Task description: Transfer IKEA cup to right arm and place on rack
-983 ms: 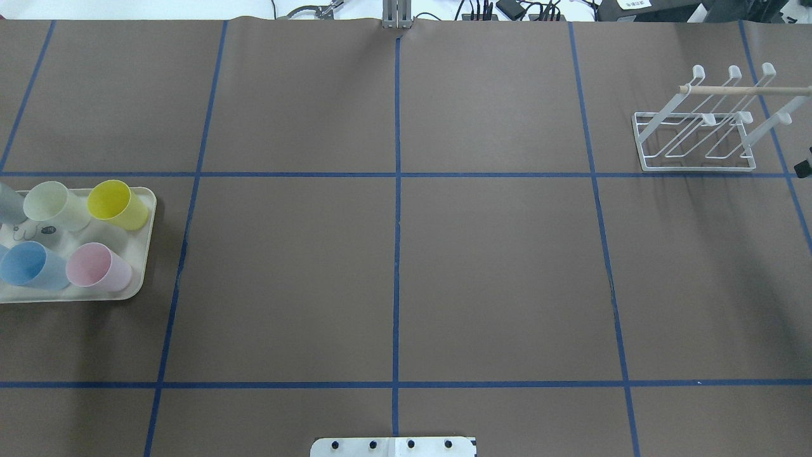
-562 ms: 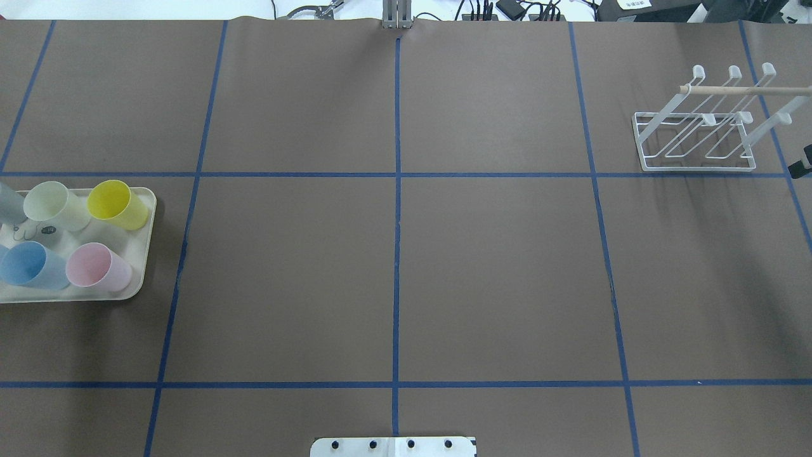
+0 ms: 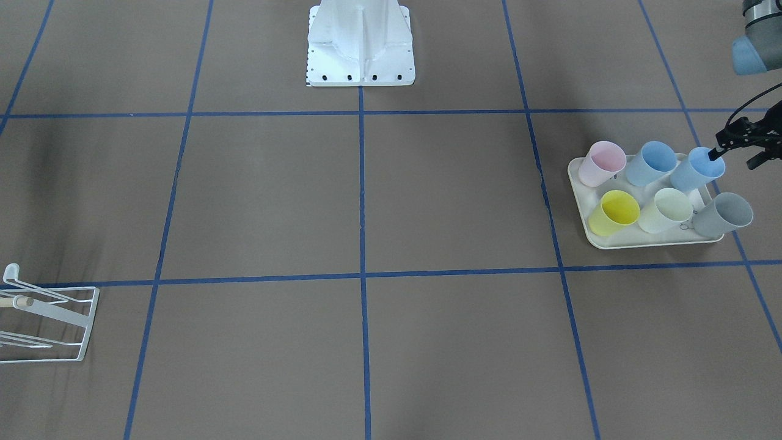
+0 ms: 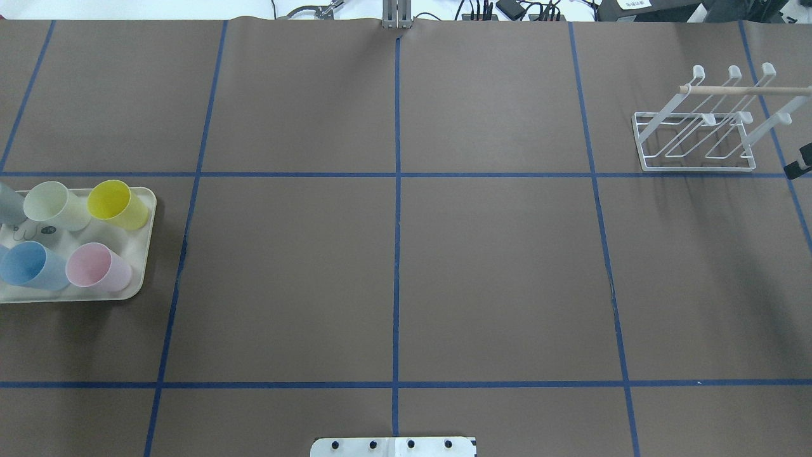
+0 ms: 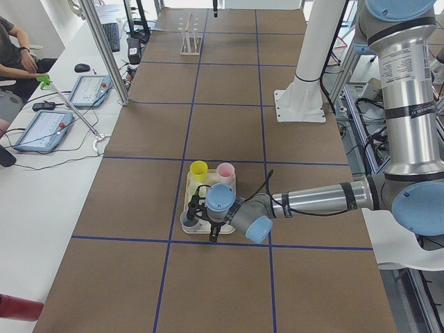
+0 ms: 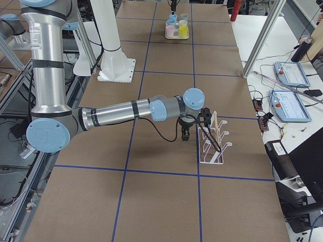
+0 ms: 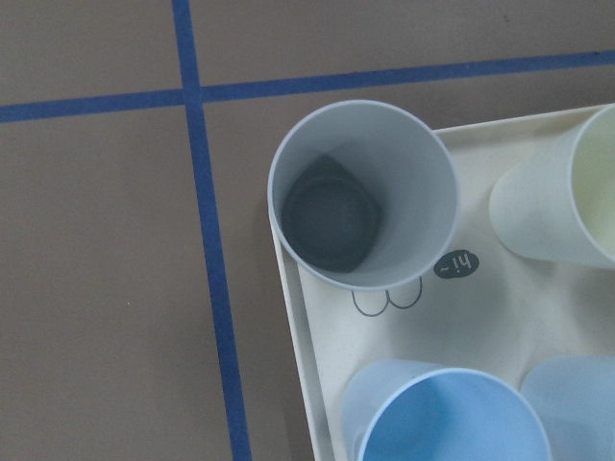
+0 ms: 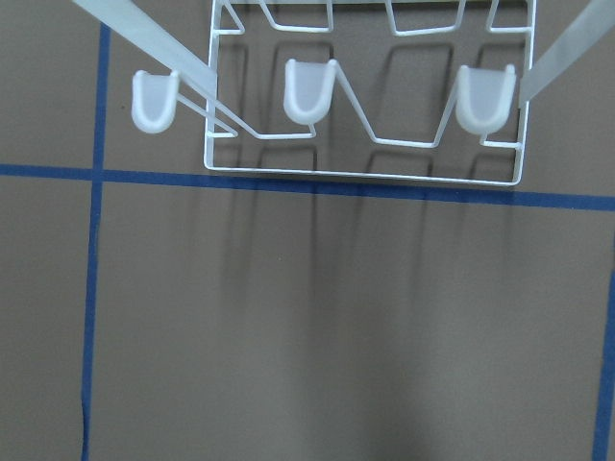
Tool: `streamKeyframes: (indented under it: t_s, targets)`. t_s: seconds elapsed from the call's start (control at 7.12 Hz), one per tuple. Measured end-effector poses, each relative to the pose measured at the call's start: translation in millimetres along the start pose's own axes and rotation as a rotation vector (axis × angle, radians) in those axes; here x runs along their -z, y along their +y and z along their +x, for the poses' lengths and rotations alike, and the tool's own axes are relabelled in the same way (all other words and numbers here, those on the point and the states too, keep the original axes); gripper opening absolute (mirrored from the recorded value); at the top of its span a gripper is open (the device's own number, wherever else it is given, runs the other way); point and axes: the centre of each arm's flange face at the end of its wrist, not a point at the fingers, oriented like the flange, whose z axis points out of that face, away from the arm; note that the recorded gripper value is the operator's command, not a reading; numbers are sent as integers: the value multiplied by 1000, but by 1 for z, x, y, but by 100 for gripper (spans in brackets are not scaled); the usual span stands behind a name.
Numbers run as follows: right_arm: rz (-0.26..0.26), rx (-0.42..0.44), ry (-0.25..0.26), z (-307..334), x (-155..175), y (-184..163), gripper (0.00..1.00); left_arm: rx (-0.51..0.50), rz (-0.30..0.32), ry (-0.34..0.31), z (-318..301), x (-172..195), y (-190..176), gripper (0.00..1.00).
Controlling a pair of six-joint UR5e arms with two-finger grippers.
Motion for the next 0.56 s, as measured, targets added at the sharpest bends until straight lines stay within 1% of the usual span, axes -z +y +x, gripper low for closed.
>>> streamKeyframes:
  t_s: [0.14, 0.28, 0.42, 0.56]
  targets:
    - [-1, 0, 0, 0, 0, 0, 100, -6, -14, 1, 2, -7, 0, 95]
    - [-2, 1, -1, -1, -1, 0, 100, -6, -22, 0, 0, -12, 1, 75]
    - [-2, 1, -1, -1, -1, 0, 100, -6, -25, 1, -2, -14, 1, 32]
    - [-2, 1, -1, -1, -1, 0, 100, -6, -26, 1, -3, -15, 1, 2]
